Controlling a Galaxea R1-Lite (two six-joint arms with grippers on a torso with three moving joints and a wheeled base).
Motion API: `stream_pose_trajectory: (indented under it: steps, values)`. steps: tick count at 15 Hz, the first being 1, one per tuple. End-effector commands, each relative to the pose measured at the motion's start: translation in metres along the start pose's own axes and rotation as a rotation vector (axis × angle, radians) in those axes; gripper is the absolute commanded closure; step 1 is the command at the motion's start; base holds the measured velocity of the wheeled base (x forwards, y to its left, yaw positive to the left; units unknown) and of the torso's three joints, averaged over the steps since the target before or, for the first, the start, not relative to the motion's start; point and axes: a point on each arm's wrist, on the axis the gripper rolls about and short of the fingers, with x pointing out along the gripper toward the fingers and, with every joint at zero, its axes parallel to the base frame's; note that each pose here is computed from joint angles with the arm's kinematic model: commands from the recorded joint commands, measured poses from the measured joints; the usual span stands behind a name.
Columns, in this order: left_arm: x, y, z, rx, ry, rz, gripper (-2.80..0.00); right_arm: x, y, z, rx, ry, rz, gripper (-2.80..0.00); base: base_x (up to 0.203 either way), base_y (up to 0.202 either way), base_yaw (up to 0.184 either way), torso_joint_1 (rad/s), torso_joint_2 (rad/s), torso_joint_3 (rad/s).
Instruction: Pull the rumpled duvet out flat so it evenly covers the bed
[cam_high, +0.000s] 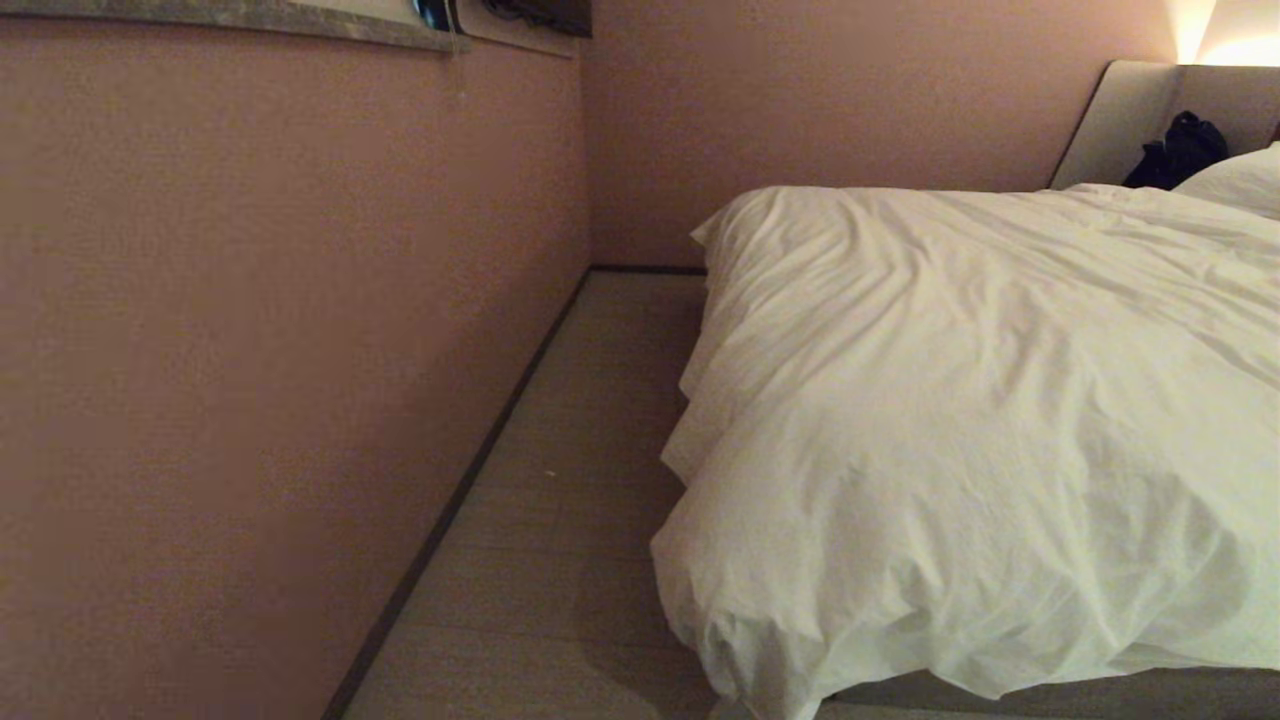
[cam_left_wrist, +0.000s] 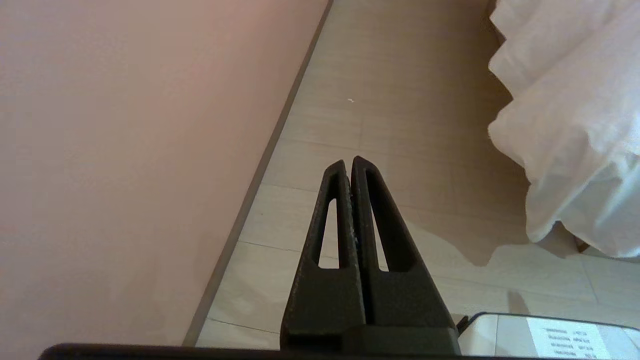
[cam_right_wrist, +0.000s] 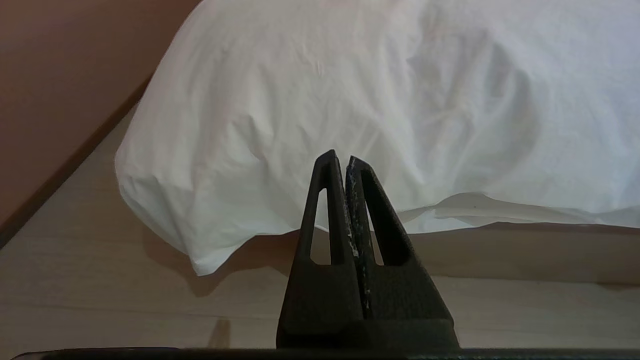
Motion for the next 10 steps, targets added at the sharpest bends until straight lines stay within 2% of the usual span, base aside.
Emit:
stream_pose_trajectory:
  steps: [1,10]
  values:
    - [0.0,0.0,-0.0001,-0.001,0.001,0.002,0.0,0.0,0.0,0.0,-0.001,-0.001,0.0,0.0,0.0,0.0,0.0,0.0,0.0,0.0]
    - [0.0,0.0,0.0,0.0,-0.001,0.002,0.0,0.0,0.0,0.0,-0.001,-0.001,0.0,0.0,0.0,0.0,0.0,0.0,0.0,0.0]
